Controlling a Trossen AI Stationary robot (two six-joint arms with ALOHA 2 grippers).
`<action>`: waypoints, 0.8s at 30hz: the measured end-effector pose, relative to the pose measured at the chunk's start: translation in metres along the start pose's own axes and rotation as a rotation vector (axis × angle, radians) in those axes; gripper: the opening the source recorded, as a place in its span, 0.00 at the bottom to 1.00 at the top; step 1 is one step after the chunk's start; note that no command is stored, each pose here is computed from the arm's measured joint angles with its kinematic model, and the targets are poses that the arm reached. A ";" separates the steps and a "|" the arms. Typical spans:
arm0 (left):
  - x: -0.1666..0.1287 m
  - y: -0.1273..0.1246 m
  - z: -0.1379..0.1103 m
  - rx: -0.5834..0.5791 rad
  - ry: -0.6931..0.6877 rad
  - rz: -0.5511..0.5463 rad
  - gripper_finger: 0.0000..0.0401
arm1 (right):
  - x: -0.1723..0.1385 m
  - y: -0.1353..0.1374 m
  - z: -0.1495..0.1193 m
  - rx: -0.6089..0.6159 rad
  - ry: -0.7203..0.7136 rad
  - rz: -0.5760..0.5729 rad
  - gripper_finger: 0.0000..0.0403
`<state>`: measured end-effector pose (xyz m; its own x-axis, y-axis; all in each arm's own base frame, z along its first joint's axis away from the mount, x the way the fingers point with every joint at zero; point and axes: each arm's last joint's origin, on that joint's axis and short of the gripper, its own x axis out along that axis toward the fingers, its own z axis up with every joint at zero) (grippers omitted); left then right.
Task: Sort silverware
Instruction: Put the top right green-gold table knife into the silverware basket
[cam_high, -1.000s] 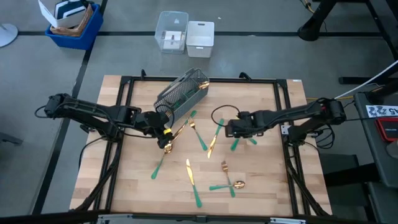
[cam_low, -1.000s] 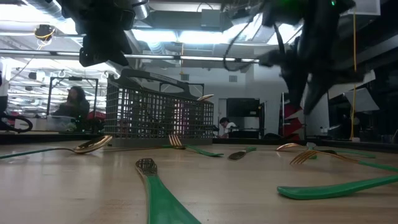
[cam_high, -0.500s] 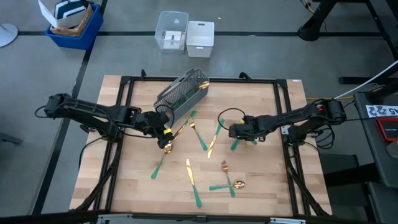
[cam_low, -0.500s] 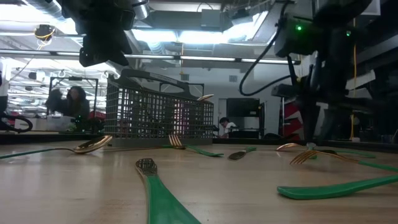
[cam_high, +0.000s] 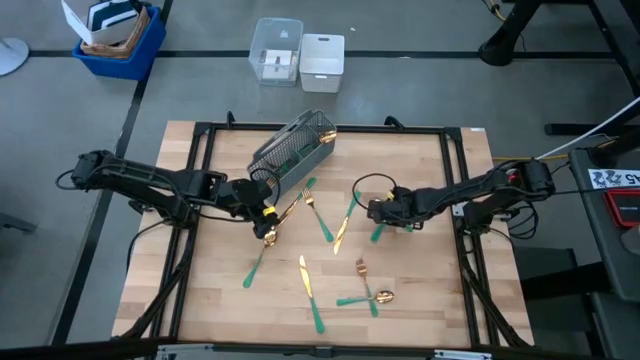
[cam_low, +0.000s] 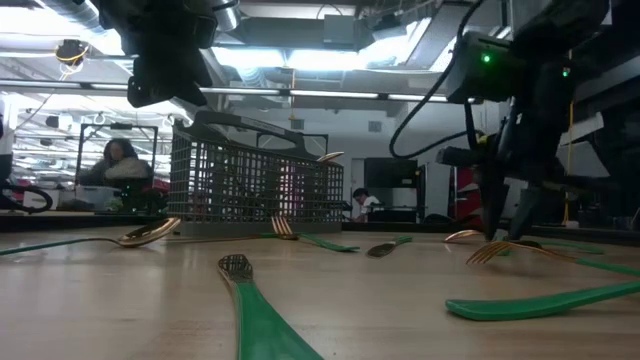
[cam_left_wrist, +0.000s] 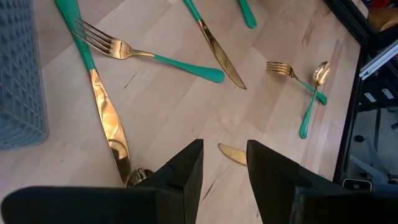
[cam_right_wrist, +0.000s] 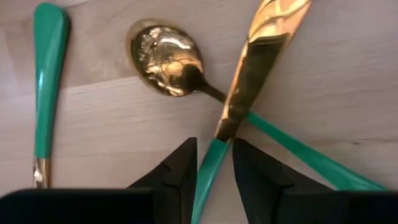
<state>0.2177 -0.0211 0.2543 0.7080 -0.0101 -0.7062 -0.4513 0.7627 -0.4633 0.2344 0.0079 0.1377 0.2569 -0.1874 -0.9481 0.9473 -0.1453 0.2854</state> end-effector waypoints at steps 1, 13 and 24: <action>0.000 0.000 0.000 0.000 0.001 0.001 0.28 | 0.001 -0.001 0.000 0.002 -0.003 0.007 0.27; 0.000 0.000 0.000 0.004 0.002 0.001 0.28 | 0.005 -0.004 0.000 -0.007 -0.034 -0.012 0.11; 0.000 0.000 0.000 0.027 0.002 0.001 0.28 | 0.005 -0.003 0.000 -0.032 -0.020 -0.011 0.09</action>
<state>0.2175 -0.0211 0.2541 0.7064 -0.0103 -0.7077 -0.4374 0.7797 -0.4480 0.2329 0.0073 0.1321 0.2427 -0.2050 -0.9482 0.9558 -0.1167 0.2699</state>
